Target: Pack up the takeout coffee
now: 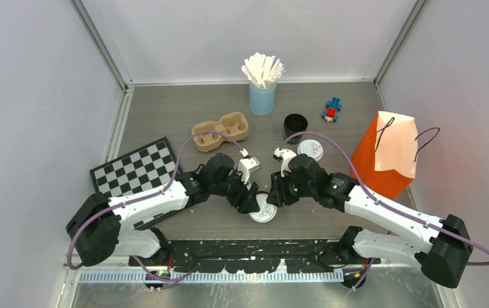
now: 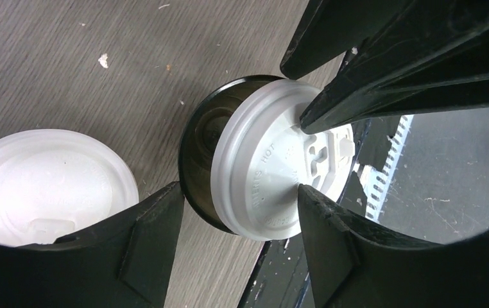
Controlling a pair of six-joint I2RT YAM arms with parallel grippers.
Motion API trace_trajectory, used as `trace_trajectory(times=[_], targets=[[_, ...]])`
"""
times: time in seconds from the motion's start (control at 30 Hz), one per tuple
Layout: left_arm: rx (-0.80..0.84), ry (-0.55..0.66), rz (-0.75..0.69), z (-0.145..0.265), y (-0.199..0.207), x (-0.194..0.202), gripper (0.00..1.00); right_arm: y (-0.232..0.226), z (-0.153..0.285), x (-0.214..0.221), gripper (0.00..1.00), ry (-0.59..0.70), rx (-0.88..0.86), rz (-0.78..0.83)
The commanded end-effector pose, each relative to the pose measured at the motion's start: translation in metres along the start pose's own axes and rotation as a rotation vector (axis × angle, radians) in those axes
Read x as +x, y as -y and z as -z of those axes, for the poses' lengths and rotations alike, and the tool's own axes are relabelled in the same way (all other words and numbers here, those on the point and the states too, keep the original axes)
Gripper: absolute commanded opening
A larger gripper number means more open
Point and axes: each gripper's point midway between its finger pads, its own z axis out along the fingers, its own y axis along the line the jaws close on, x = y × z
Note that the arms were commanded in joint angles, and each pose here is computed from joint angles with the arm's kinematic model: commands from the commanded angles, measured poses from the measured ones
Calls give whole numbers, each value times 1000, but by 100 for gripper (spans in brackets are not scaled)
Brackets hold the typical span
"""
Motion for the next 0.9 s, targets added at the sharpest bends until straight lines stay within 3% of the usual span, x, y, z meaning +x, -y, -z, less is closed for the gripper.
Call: trace_trajectory(times=[0.0,0.37,0.67,0.87], targets=[[-12,27,-24,-1,0,-17,66,1,0,-14,39,62,14,-12],[-16,9,-52,-2,-1,-24,56,8,3,-18,39,88,45,-25],[-14,0,-47,-3,0,-28,56,7,9,-20,27,100,45,-24],[-10,-8,-44,-4,1,-28,55,9,8,-19,25,87,57,-31]])
